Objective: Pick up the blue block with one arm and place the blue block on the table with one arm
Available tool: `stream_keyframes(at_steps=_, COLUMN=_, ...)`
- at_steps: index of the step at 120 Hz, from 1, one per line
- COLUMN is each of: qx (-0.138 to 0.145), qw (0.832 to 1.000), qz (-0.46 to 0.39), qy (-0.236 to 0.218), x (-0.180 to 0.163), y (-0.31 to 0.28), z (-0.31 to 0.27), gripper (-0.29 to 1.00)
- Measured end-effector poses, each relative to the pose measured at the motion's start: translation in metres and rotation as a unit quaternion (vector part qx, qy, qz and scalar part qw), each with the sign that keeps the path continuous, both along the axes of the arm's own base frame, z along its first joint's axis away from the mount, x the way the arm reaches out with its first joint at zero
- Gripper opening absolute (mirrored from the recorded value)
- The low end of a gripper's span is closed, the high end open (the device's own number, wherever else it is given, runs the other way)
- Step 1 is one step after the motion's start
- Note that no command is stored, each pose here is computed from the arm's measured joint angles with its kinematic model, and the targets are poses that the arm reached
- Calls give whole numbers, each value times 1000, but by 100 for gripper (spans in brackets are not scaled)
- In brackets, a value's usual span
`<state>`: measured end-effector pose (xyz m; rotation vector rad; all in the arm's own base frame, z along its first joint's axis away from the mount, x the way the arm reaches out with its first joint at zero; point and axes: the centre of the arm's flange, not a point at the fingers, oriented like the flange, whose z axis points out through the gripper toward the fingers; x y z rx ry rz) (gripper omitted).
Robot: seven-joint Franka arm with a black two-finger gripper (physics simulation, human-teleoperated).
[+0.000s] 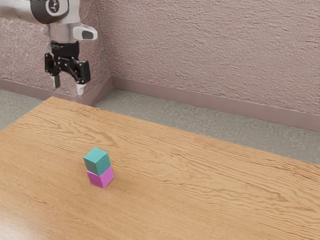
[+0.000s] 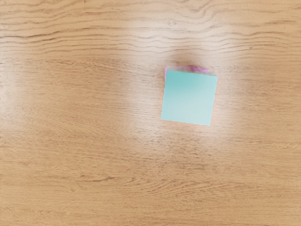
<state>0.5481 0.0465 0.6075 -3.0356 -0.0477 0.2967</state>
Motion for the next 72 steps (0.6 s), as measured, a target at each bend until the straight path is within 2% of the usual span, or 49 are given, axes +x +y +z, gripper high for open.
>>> stream_keyframes(at_steps=10, qx=4, qw=999, qz=-7, qy=-44, x=11, y=0, z=6, gripper=70)
stream_keyframes(at_steps=16, qx=5, qw=998, qz=-11, qy=-55, x=16, y=0, z=1, gripper=70)
stream_keyframes(at_steps=26, qx=-1, qw=999, qz=-14, qy=-50, x=-1, y=-2, z=-29, gripper=70)
stream_keyframes(at_steps=44, qx=-15, qw=999, qz=-9, qy=-34, x=-28, y=3, z=-132, gripper=70)
stream_keyframes(at_steps=64, qx=-19, qw=997, qz=0, qy=-69, x=-19, y=7, z=-161, gripper=70)
stream_keyframes(at_steps=72, qx=-25, qw=997, qz=1, qy=-72, x=-27, y=3, z=-183, gripper=70)
